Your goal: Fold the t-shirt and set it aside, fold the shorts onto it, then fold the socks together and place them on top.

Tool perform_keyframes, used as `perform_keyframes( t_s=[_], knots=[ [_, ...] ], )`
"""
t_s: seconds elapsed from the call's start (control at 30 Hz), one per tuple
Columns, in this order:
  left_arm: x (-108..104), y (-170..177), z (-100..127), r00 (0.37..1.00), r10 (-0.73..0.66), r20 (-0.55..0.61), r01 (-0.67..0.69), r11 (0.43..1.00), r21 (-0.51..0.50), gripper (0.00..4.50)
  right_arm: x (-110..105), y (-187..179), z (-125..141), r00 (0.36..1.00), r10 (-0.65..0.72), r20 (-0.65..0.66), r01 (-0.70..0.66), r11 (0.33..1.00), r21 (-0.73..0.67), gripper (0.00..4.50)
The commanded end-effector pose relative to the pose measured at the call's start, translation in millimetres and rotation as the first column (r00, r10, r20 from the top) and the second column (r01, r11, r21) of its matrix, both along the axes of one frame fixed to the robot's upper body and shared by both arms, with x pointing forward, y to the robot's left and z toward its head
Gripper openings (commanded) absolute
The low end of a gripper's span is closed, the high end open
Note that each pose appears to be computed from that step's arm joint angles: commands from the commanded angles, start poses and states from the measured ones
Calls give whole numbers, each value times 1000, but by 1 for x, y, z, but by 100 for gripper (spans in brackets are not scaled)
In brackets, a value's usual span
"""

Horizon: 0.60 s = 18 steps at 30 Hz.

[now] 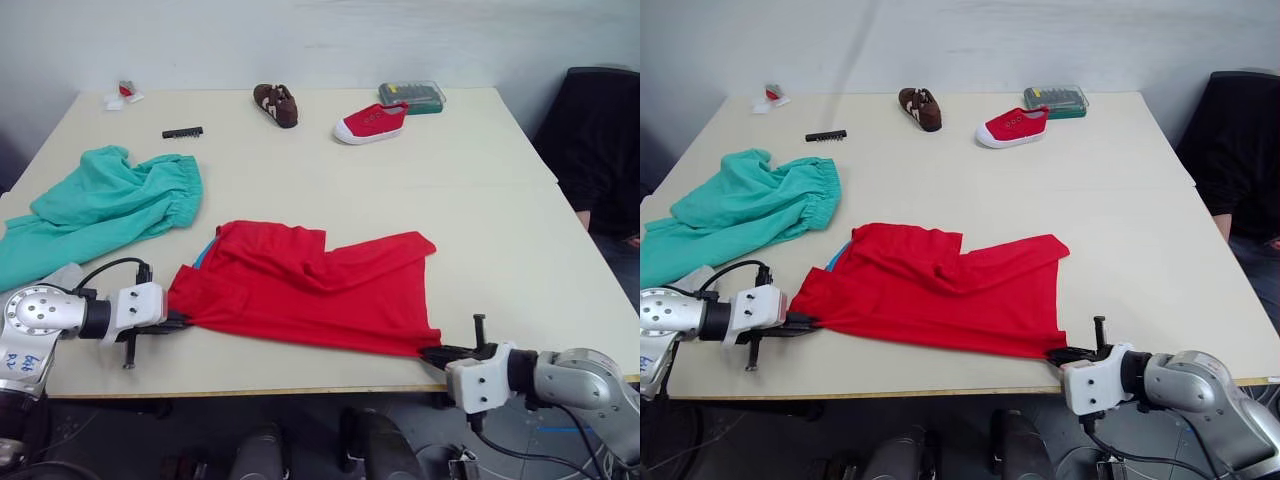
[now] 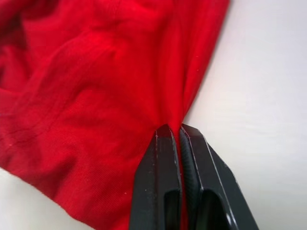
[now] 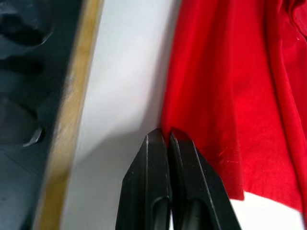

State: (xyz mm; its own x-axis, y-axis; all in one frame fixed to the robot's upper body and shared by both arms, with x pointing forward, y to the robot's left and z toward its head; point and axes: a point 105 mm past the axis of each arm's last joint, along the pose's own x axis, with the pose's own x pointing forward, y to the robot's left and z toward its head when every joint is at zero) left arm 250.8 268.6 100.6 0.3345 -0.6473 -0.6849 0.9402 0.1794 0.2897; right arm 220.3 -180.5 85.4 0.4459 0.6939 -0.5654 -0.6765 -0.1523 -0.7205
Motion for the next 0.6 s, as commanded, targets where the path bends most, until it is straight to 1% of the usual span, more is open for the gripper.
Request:
perform_keyframes(
  t_s=[0.03, 0.13, 0.2, 0.3, 0.4, 0.43, 0.53, 0.6],
  knots=[
    [-25, 2, -7, 995, 5, -101, -5, 1000, 0, 5, 4, -19, 5, 999, 21, 47, -19, 999, -48, 0],
    [-41, -9, -10, 988, 8, -153, -13, 999, -33, 5, 8, -30, 2, 998, 20, 67, -15, 997, -72, 0],
    [-47, -13, -13, 986, 11, -167, -17, 999, -34, 5, 10, -33, 2, 997, 23, 73, -18, 997, -75, 0],
    [-46, -21, -19, 987, 56, -150, -61, 998, -27, 5, 11, -36, 1, 997, 20, 75, -15, 997, -71, 0],
    [-41, -24, -18, 985, 104, -138, -112, 992, -53, 5, 11, -34, 3, 999, -8, 41, 9, 999, -30, 0],
    [-39, -24, -17, 984, 121, -134, -131, 989, -68, 27, 11, -34, 5, 999, -28, 28, 28, 1000, -5, 0],
    [-43, -24, -8, 971, 138, -197, -166, 977, -134, 98, 8, -32, 12, 998, -56, -16, 57, 997, 46, 64],
    [-46, -24, 6, 954, 143, -263, -201, 958, -206, 162, 3, -30, 21, 991, -98, -86, 109, 986, 128, 133]
  ],
)
